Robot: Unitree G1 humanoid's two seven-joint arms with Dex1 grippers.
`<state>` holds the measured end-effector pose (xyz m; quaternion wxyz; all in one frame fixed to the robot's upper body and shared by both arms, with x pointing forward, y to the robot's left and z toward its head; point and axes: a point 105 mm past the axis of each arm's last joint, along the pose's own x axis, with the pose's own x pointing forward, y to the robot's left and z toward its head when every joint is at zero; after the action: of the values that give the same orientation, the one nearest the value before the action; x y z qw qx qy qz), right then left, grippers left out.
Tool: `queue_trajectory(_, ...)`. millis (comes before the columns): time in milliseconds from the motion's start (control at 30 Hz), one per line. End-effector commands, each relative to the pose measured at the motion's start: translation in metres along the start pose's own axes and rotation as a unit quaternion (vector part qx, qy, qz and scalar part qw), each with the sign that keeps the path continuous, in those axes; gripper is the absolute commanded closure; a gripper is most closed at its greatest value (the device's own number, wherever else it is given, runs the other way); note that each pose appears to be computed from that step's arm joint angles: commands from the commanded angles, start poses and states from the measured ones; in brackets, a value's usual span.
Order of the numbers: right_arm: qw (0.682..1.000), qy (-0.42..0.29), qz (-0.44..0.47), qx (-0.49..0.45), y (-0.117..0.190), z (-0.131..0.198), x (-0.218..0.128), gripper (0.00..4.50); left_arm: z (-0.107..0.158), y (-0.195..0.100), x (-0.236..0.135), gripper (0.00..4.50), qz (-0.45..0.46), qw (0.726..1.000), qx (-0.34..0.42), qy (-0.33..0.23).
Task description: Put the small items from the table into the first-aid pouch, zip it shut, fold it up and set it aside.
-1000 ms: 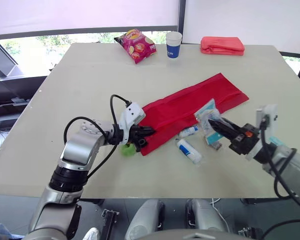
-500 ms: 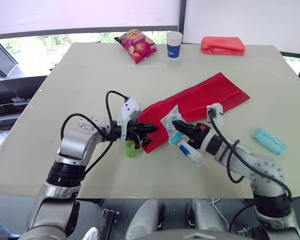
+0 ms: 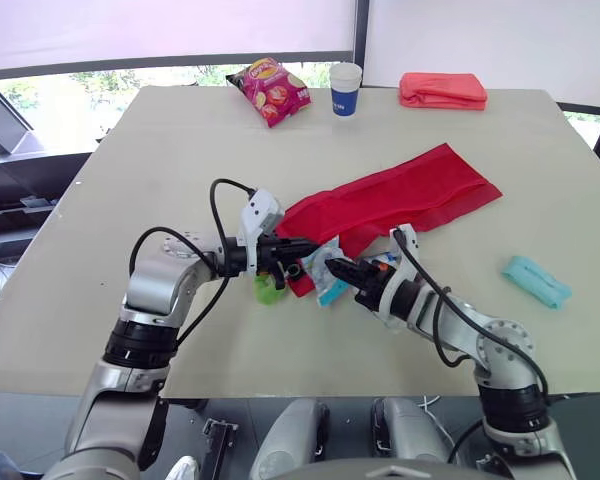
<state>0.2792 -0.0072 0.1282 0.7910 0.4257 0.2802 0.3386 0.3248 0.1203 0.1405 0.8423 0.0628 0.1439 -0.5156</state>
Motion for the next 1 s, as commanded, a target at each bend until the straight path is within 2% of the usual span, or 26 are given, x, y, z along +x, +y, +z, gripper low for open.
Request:
queue_trajectory(33, 0.999, -0.022, 0.002, 0.039, 0.0, 0.014, 0.006, 4.38, 0.021, -0.011, -0.003, 4.44, -0.022, 0.998, 0.041, -0.043)
queue_trajectory(367, 0.996, -0.059, 0.002, 0.063, -0.003, 0.038, 0.023, 4.38, 0.014, -0.025, -0.006, 4.44, -0.06, 0.996, 0.048, -0.045)
queue_trajectory(467, 0.997, -0.059, 0.016, 0.04, 0.001, 0.036, 0.027, 4.38, 0.016, -0.025, -0.006, 4.44, -0.06, 0.996, 0.049, -0.051)
queue_trajectory(567, 0.999, -0.048, 0.009, -0.021, -0.003, 0.028, 0.032, 4.38, 0.019, -0.022, -0.007, 4.44, -0.055, 0.996, 0.047, -0.057)
queue_trajectory(967, 0.995, -0.055, 0.023, -0.077, 0.008, 0.028, 0.058, 4.38, 0.016, -0.024, -0.006, 4.44, -0.063, 0.995, 0.053, -0.058)
queue_trajectory(1000, 0.995, -0.054, 0.02, -0.081, 0.008, 0.027, 0.057, 3.88, 0.016, -0.022, -0.006, 4.49, -0.059, 0.995, 0.053, -0.057)
